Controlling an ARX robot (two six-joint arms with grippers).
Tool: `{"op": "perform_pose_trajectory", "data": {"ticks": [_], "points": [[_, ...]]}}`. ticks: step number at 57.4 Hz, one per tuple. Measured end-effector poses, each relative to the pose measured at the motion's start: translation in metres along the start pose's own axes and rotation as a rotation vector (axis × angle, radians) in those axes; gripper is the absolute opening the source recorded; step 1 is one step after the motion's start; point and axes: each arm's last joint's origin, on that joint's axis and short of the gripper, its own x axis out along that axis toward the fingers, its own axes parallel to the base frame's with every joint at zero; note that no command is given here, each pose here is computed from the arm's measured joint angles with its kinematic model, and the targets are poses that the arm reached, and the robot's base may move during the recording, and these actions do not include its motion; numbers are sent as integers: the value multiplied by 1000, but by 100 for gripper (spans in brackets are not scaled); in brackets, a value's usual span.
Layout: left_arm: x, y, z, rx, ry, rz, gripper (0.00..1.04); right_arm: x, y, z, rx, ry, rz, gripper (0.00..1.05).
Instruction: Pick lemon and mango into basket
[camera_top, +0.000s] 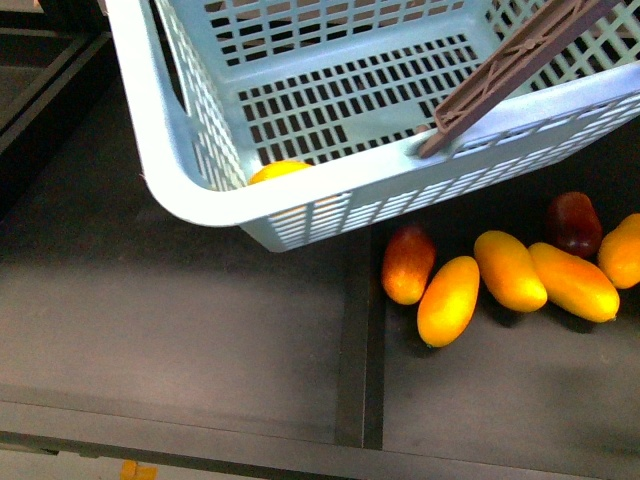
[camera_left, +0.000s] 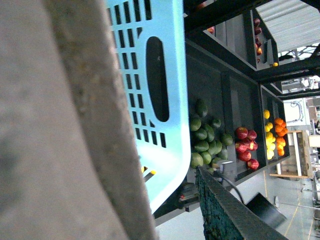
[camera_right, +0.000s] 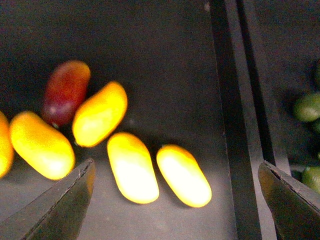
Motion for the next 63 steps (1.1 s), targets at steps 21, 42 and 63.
{"op": "perform_pose_trajectory", "data": {"ticks": [21,42,63], "points": [[0,-1,-1,1,9,-7,29,90,23,-47,-43,213,77,96],[0,-1,-1,1,6,-5,29,149,36,-81,29,327,101,96],[0,-1,-1,0,6,-4,29,178,42,-71,88,293,101,96]]}}
